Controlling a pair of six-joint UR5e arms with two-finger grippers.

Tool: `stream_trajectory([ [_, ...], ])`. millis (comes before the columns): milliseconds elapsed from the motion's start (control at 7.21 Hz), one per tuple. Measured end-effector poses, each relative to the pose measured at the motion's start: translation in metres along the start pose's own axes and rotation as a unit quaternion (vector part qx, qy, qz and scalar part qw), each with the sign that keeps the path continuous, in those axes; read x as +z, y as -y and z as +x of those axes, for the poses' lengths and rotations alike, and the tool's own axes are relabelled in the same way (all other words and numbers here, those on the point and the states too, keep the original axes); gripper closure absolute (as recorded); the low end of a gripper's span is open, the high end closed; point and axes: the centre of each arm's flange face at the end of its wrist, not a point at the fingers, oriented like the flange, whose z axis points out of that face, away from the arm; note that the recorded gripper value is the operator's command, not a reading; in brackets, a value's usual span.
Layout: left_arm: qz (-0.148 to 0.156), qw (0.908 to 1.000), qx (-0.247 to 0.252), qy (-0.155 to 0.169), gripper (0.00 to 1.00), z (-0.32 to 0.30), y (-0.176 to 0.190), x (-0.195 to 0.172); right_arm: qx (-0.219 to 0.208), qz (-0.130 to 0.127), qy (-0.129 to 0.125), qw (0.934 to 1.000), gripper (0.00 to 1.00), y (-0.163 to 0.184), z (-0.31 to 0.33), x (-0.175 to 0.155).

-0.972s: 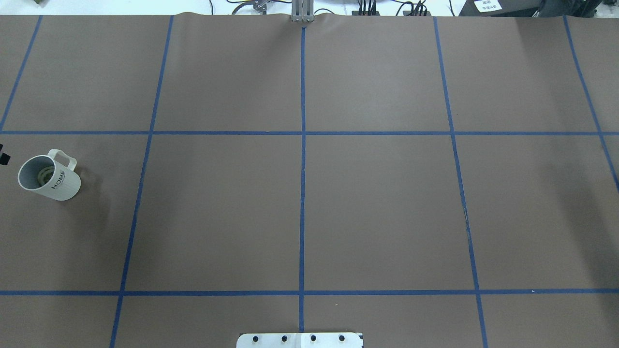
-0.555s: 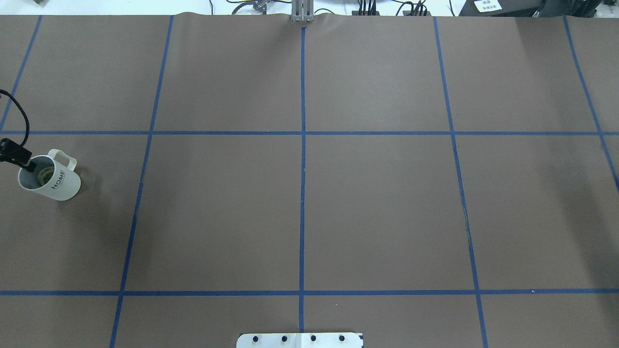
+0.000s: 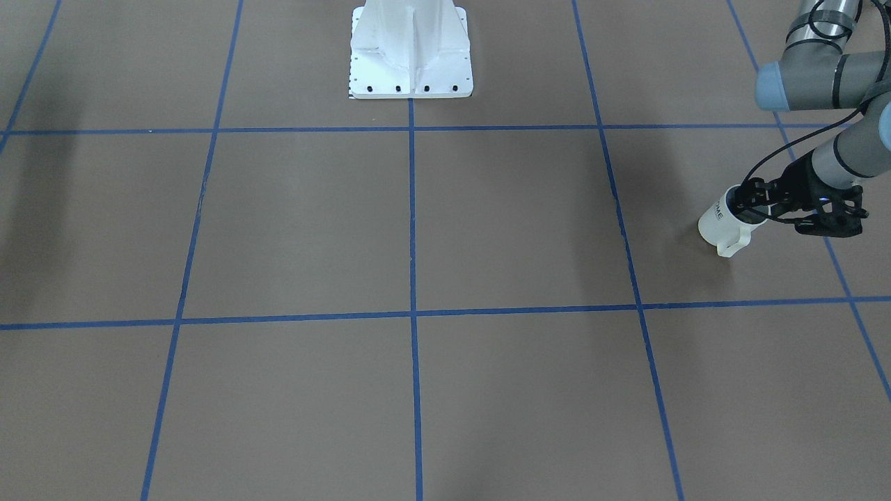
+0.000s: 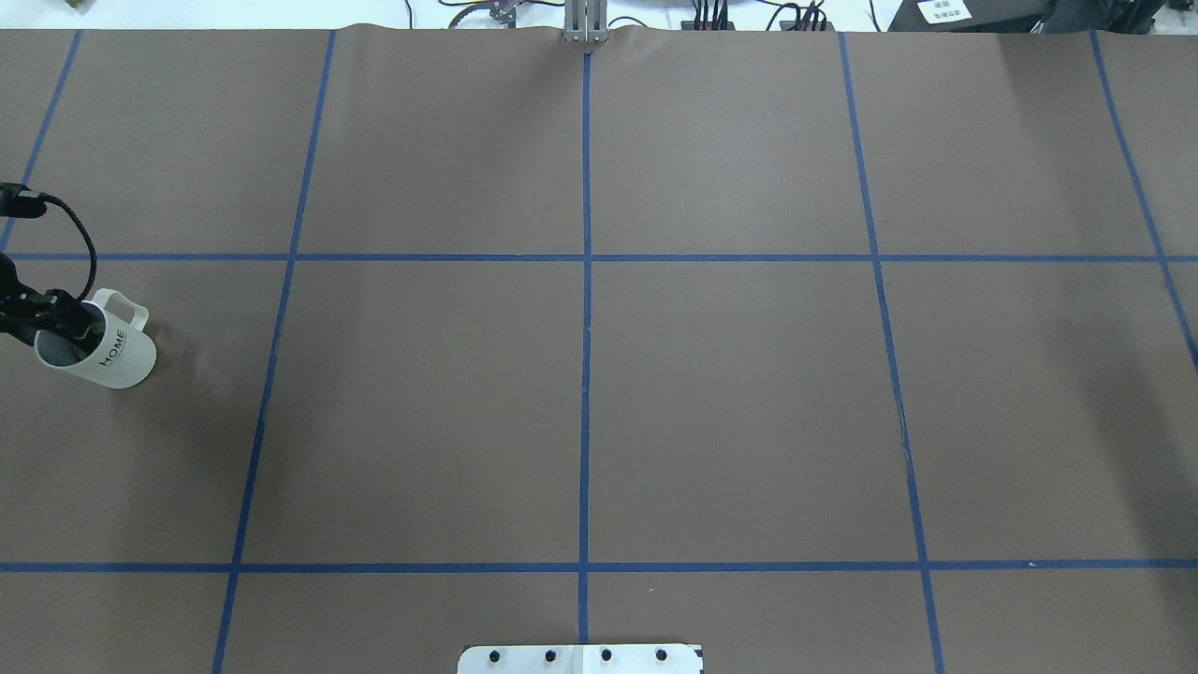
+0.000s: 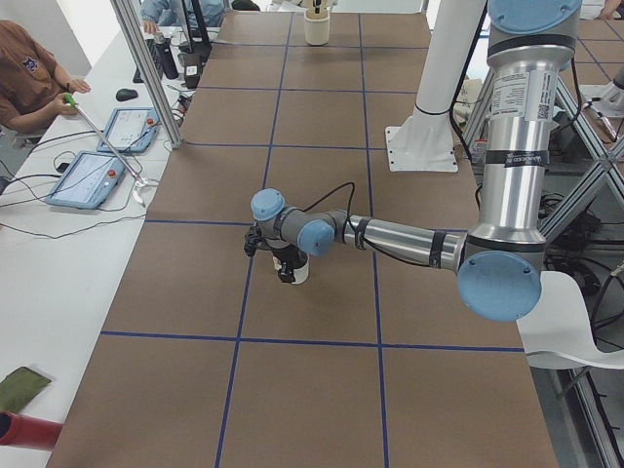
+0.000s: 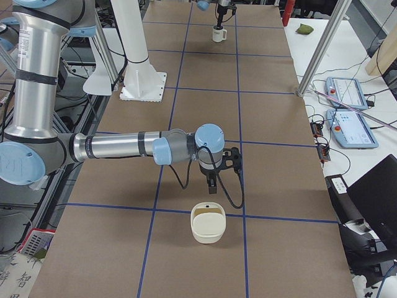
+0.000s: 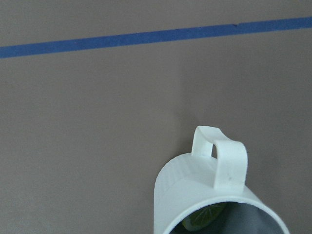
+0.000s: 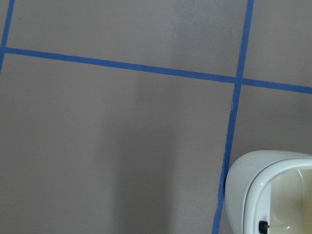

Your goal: Left arm hands cup to right arm to dump lemon

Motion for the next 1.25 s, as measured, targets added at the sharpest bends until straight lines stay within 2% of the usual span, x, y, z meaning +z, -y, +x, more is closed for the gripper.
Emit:
stream_trajectory([
  [278,-0.001,1.0000,-0.004,-0.001,1.00,0.000,0.000,-0.002,-0.001,-0.001,0.000,1.0000,0.00,0.001,-0.001,0.001],
  [416,0.006,1.0000,-0.005,-0.004,1.00,0.004,0.001,-0.015,-0.002,0.000,0.000,1.0000,0.00,0.002,-0.002,0.000],
  [555,0.016,0.9998,-0.008,-0.006,1.00,0.023,0.003,-0.044,-0.004,0.001,0.001,1.0000,0.00,0.003,-0.004,0.000],
  [833,0.040,0.9983,-0.040,-0.015,1.00,0.089,0.010,-0.110,-0.026,0.014,0.002,0.9996,0.01,0.017,-0.018,-0.005],
  [972,0.053,0.9959,-0.068,-0.028,1.00,0.127,0.017,-0.133,-0.056,0.026,0.005,0.9981,0.05,0.030,-0.033,-0.005],
  [1110,0.059,0.9928,-0.094,-0.044,1.00,0.169,0.024,-0.146,-0.086,0.041,0.010,0.9954,0.07,0.043,-0.052,-0.005],
  [1249,0.056,0.9888,-0.123,-0.062,1.00,0.217,0.030,-0.152,-0.101,0.062,0.017,0.9928,0.04,0.059,-0.074,-0.008],
])
